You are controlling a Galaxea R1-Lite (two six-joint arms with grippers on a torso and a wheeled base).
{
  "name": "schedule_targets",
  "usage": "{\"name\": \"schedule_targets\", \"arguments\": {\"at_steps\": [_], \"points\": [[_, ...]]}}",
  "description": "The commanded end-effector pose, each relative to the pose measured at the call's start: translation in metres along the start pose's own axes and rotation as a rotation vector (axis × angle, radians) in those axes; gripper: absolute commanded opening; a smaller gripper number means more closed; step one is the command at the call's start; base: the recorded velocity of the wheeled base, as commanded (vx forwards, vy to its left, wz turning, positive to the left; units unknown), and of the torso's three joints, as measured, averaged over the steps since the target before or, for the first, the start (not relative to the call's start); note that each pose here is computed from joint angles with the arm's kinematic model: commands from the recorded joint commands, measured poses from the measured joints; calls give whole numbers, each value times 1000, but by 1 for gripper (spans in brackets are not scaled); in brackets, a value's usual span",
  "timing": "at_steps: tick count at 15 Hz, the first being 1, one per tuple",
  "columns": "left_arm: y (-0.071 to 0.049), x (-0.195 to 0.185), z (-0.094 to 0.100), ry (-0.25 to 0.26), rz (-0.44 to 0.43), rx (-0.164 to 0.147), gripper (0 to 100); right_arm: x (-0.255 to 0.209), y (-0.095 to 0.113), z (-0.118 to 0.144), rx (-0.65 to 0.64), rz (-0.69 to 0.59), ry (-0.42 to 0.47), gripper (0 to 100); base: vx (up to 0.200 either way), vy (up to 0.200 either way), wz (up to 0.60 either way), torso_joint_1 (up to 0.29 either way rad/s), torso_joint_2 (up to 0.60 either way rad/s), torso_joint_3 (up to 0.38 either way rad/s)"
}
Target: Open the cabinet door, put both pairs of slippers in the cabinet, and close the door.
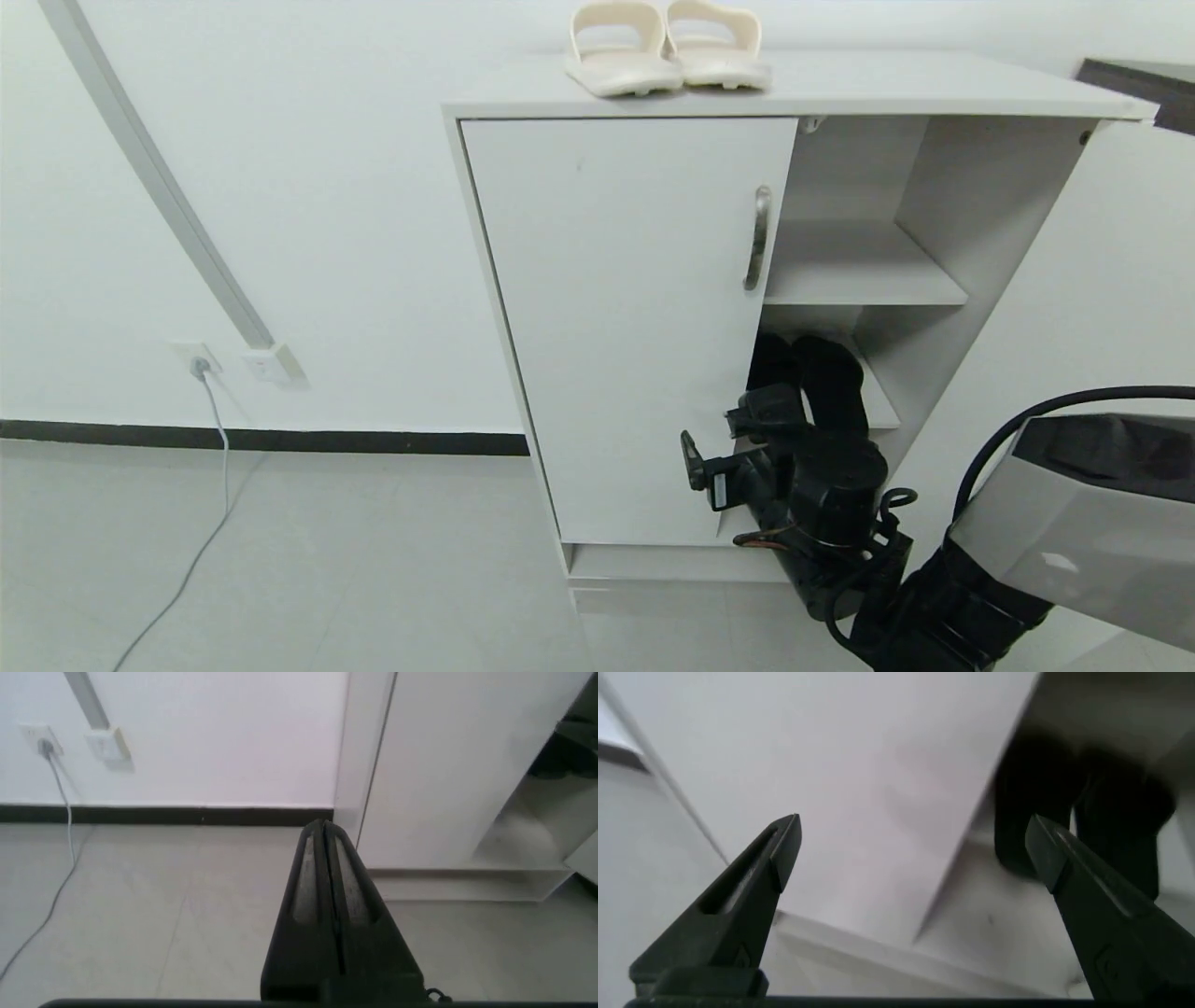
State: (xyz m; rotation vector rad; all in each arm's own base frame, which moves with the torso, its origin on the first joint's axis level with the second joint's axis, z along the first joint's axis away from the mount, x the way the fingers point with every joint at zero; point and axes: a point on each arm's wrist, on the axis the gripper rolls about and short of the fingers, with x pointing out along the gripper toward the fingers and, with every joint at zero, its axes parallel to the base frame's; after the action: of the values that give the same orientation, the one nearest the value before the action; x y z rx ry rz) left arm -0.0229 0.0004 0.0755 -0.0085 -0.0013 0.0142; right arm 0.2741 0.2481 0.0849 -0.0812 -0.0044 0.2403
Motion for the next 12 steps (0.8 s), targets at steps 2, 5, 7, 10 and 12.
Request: {"name": "schedule_targets", "arguments": {"at_steps": [2,5,7,10,12], "points": [[0,0,0,3,0,-1,0,1,-1,-1,-3,-2,5,100,0,0,0,27,-508,-356],[0,0,0,1,0,-1,0,0,-1,-1,-4,-2,4,100,0,0,0,116,-463,-349],[0,0,0,1,1,-1,0,0,-1,1,-4,-4,2,100,0,0,0,132,-459,-334],[0,0,0,1,1,-1,0,-1,-1,0,-2,-4,0,100,0,0,0,154,-471,-318],[0,0,0,1,1,-1,0,-1,-1,0,-2,-3,-2,100,0,0,0,166,-483,-317]]}}
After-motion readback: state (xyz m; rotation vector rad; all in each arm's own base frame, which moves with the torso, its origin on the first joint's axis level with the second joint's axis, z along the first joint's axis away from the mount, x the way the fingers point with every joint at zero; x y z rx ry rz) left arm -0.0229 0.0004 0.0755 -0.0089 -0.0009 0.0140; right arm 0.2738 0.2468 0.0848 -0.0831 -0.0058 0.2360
